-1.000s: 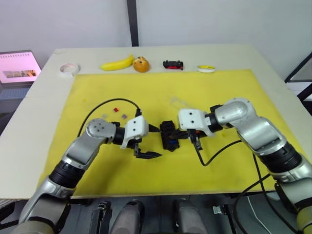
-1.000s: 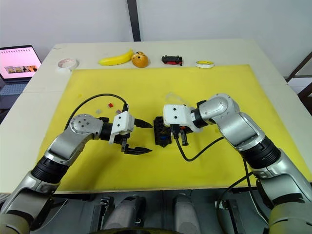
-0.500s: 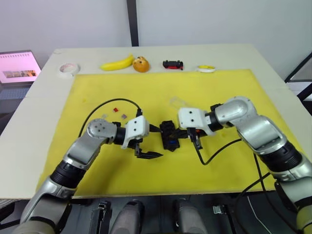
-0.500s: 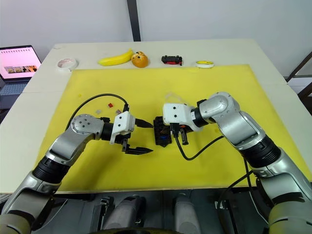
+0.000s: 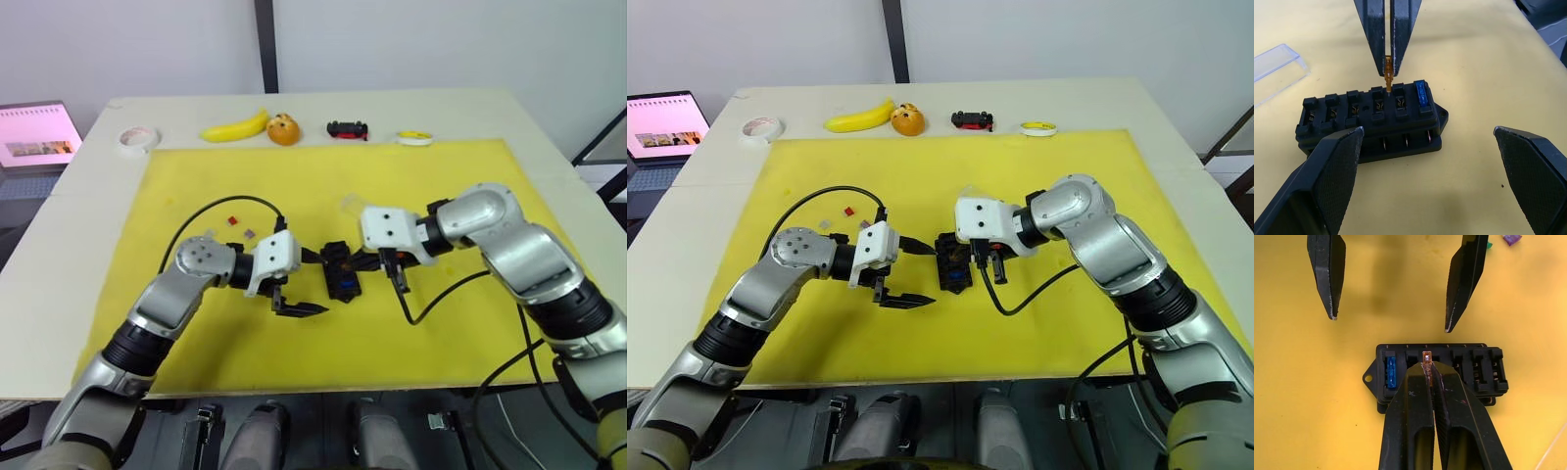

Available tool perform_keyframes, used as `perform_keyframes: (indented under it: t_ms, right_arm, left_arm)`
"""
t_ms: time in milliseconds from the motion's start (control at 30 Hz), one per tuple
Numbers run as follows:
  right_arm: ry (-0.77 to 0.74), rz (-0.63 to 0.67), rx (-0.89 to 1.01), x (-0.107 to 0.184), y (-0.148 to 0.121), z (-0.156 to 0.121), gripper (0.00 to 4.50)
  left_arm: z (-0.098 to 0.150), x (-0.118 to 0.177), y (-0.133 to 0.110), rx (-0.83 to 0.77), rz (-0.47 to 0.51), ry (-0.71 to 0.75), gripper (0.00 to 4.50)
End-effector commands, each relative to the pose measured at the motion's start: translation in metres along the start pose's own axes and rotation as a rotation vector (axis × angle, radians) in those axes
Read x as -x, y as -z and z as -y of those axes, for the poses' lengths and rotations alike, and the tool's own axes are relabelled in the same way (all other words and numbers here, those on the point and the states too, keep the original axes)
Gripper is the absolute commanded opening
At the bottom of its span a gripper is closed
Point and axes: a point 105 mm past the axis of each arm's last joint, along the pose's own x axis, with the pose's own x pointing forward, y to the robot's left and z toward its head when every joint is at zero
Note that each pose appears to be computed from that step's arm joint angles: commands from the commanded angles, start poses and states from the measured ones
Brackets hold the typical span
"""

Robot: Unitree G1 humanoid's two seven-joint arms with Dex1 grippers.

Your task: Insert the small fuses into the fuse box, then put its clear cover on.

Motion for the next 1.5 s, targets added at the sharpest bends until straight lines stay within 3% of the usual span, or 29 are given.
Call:
perform_keyframes:
  t_ms: [33, 1500]
  right_arm:
    - [0.01, 0.032, 0.034, 0.002, -0.012, 0.0, 0.0]
    - [0.009, 0.015, -0.014, -0.011, 0.001, -0.005, 0.0]
  left_arm:
    - [-0.005, 0.003, -0.01, -0.049, 0.021, -0.022, 4.49]
    - [-0.003, 0.003, -0.009, -0.054, 0.013, -0.021, 4.49]
